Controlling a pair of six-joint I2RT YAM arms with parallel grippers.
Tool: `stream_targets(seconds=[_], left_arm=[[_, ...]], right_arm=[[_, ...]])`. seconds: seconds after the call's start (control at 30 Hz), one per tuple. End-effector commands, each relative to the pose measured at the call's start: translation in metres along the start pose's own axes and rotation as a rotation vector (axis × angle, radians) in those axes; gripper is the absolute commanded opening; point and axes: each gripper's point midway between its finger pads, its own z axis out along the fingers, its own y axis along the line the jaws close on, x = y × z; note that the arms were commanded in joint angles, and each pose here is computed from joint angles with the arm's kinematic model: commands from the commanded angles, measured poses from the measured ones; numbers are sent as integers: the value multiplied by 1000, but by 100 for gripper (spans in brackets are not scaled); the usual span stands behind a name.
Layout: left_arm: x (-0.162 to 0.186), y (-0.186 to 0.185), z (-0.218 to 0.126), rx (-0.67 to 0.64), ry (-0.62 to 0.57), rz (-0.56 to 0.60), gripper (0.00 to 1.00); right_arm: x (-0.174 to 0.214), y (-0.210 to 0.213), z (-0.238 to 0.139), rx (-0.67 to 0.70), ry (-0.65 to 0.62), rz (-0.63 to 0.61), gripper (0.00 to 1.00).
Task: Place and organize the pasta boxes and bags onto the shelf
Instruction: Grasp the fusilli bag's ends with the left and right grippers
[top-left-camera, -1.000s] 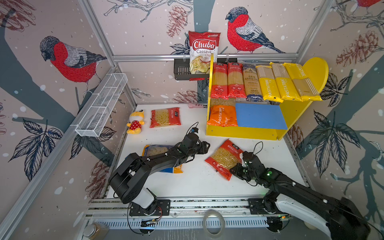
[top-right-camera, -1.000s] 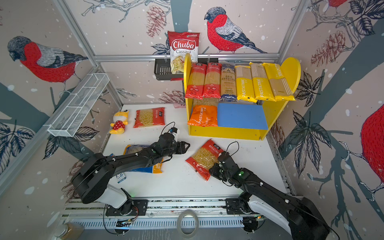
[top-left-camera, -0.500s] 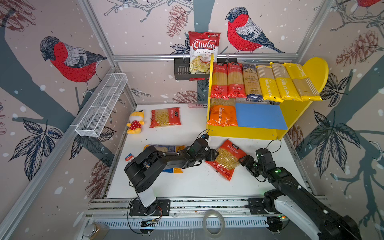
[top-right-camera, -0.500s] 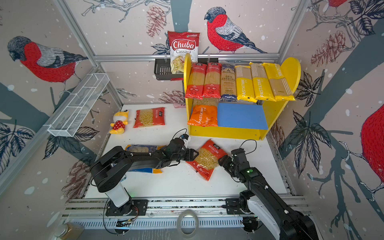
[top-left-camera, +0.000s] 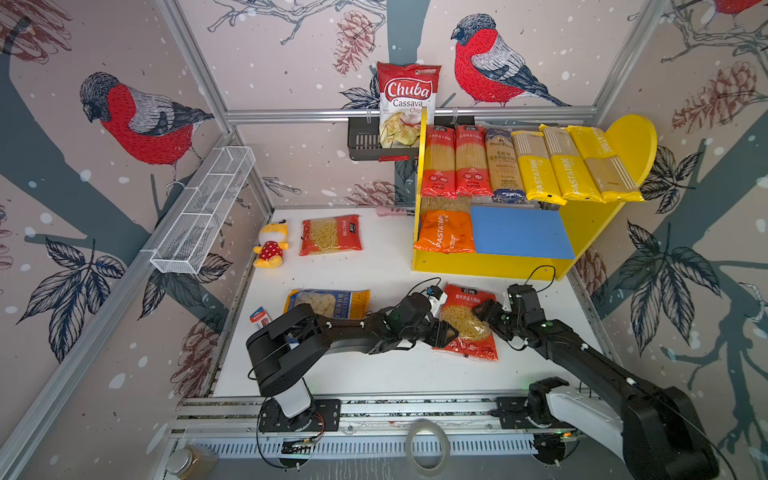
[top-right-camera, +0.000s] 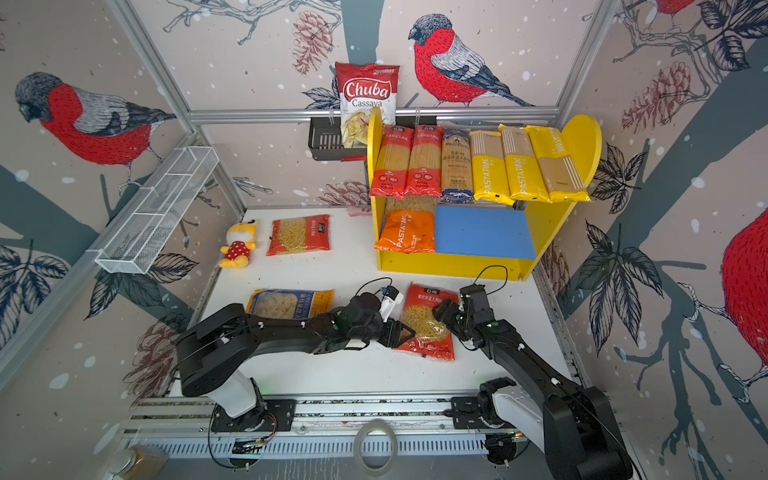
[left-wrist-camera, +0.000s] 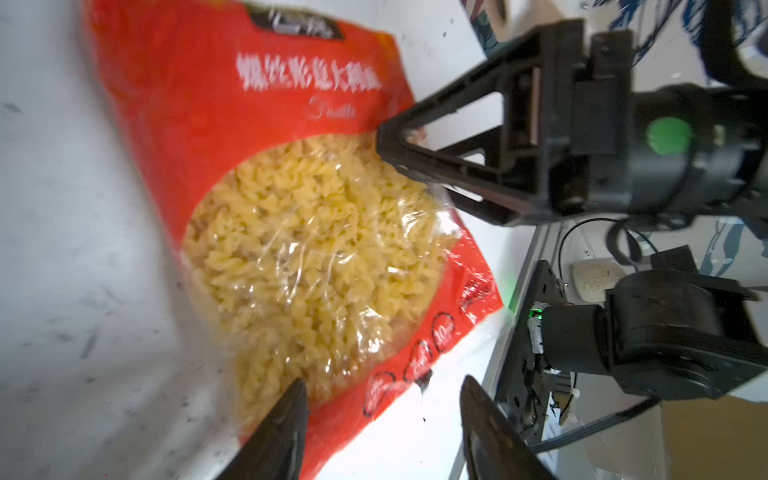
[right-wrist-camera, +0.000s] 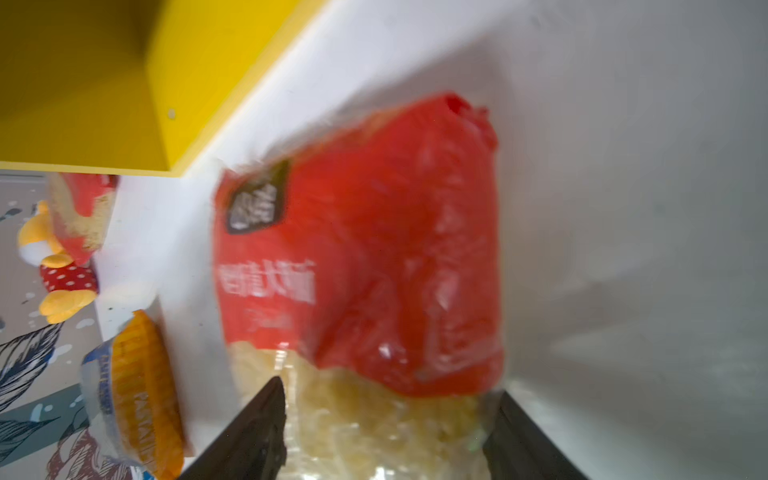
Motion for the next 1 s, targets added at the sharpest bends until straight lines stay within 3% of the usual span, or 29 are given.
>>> stream_targets(seconds=[0.0,0.23,0.4,0.97], left_arm=[[-9,8,-12,-35,-19,30,59],[-22,52,-11,-90,-5,-100,59],[-24,55,1,-78,-10,-148,59],[-33,71,40,-81,-26,-218,57]], right_arm=[[-2,-3,-4,23,-1,-73,74],[-4,-24,-18,49,-39,-43,79],[-9,-23,-20,20,-90,-26,80],[-7,-12,-7,-47,-37,-27,75]])
